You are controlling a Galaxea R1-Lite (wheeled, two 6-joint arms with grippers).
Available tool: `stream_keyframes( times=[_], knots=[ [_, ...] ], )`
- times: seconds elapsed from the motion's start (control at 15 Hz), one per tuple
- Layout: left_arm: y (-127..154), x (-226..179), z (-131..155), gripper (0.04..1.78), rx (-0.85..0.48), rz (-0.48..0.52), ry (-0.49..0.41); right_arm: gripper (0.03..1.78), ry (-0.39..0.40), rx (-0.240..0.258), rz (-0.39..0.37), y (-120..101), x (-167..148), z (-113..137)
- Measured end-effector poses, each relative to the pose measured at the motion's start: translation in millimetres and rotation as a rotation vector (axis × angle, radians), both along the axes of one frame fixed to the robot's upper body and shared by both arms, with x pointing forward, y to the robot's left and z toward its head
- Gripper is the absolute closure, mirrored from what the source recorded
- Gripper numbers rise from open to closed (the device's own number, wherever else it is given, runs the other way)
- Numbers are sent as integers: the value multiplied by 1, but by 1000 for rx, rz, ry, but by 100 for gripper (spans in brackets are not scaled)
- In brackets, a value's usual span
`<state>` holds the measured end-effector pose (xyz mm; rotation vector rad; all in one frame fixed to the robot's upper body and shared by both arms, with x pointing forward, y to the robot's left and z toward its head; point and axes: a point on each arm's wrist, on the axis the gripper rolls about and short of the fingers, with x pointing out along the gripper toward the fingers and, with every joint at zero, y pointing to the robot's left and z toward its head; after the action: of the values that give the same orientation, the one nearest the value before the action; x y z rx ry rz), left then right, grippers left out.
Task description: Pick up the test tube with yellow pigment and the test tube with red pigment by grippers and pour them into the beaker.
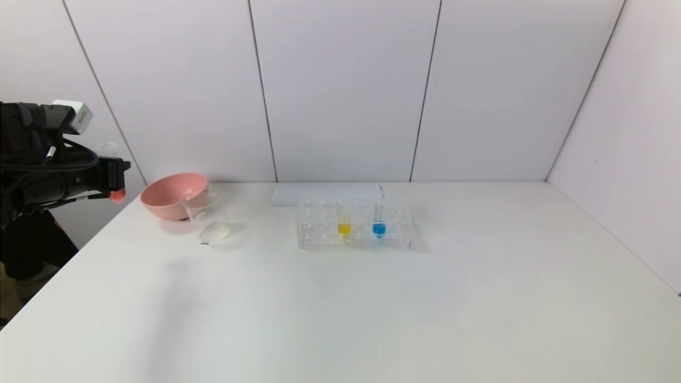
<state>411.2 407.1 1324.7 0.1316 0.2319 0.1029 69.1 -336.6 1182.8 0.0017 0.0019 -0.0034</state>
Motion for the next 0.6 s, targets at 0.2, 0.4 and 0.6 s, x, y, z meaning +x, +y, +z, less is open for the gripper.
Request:
stream_keyframes(
  times=[0.2,0.4,0.6],
  knots=[
    [0,2,-1,135,1,-7,3,11,0,0,0,0,0,0],
    [1,6,-3,135,20,-13,10,11,0,0,0,0,0,0],
    [0,10,-2,135,38,-72,8,11,0,0,1,0,0,0]
  ],
)
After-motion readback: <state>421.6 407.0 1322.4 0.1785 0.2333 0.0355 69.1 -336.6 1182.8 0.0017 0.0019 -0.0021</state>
